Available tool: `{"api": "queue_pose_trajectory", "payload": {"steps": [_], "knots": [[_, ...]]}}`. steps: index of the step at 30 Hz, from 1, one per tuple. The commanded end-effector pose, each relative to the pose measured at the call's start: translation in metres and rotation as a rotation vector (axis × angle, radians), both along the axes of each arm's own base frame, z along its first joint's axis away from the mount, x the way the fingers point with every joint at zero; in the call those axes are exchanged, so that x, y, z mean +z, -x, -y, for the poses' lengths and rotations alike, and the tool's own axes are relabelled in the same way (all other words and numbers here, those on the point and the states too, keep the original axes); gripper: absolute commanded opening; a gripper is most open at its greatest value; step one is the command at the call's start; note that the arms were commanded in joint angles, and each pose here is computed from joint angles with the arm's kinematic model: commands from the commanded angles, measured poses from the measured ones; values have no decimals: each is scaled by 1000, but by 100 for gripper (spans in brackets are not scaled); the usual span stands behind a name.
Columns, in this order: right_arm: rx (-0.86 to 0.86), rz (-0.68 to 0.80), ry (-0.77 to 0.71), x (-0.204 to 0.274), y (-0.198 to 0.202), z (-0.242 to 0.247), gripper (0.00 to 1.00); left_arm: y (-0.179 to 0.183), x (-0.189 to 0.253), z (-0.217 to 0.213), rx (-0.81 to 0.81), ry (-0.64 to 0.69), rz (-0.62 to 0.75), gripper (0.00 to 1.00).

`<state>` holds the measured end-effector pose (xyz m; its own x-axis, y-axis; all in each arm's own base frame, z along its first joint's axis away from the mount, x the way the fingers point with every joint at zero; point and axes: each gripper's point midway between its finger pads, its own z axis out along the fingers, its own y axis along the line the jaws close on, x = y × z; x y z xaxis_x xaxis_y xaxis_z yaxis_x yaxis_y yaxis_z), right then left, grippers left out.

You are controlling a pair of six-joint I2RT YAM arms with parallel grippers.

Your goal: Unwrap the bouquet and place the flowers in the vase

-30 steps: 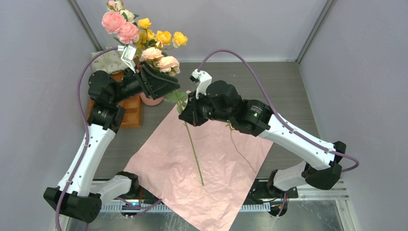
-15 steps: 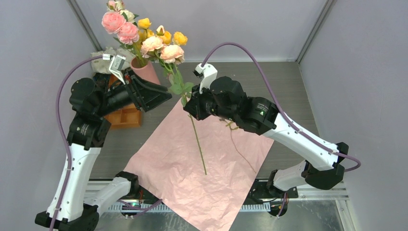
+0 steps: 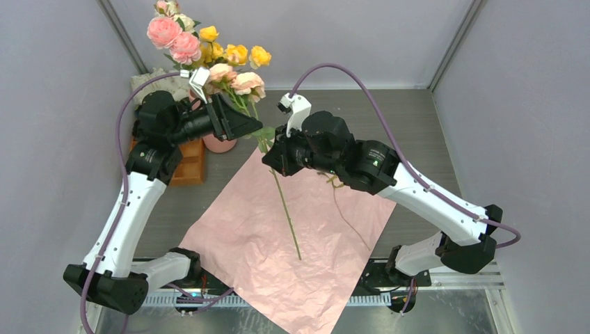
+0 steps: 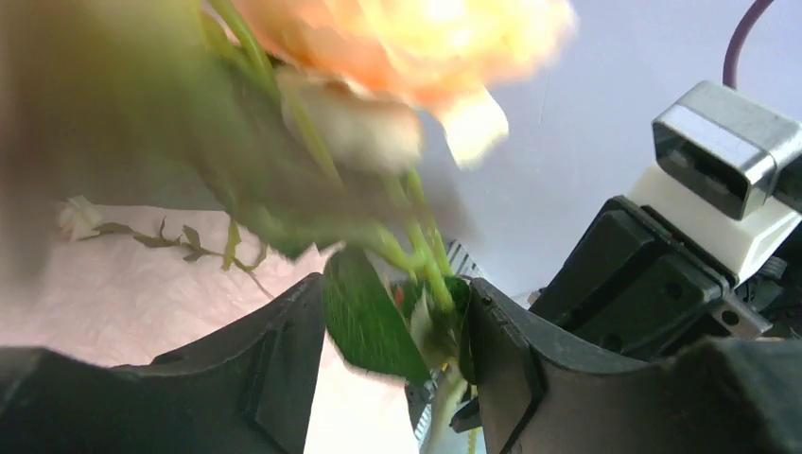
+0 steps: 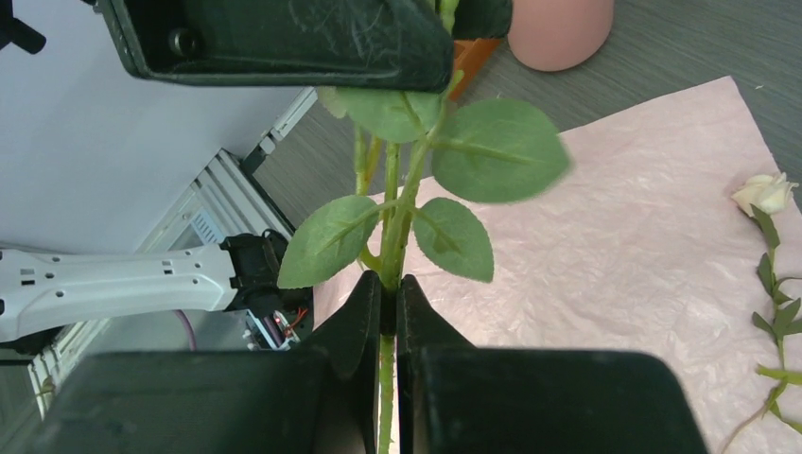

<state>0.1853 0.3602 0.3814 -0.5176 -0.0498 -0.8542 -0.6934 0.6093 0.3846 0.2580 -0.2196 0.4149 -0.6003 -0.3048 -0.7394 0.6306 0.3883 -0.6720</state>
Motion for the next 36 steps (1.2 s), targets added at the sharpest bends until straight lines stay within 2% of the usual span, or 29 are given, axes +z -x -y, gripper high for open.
{"api": "queue_pose_trajectory", "payload": {"steps": [1, 7, 8, 12, 17, 18, 19, 22, 23, 24, 26, 30, 36], "knots": [[82, 23, -127, 31, 15, -15, 1, -12, 22, -2, 52, 30, 96, 56], [104, -5, -115, 17, 18, -24, 1, -13, 45, -1, 50, 55, 138, 52], [102, -6, -114, 16, 17, -23, 1, -12, 47, -2, 51, 57, 144, 49], [91, 5, -114, 17, 16, -21, 1, -8, 46, -6, 75, 30, 142, 27], [42, 24, -105, 17, 8, -14, 2, -3, 49, -22, 166, -28, 177, 20], [38, 29, -104, 18, 8, -13, 5, -1, 52, -26, 190, -41, 195, 19], [31, 33, -103, 19, 7, -11, 12, 3, 58, -32, 219, -57, 222, 19], [0, 58, -108, 25, 5, -1, 53, 6, 74, -53, 332, -119, 291, 18], [-17, 68, -111, 27, 4, 4, 63, 8, 83, -60, 366, -139, 319, 18], [-38, 83, -117, 30, 3, 11, 71, 9, 90, -65, 395, -156, 340, 18], [-78, 108, -119, 34, 0, 24, 82, 12, 110, -79, 463, -193, 392, 18], [-155, 146, -115, 37, -4, 49, 89, 8, 145, -113, 646, -259, 488, 19], [-213, 163, -102, 33, -6, 69, 89, 1, 204, -149, 879, -256, 678, 19]]}}
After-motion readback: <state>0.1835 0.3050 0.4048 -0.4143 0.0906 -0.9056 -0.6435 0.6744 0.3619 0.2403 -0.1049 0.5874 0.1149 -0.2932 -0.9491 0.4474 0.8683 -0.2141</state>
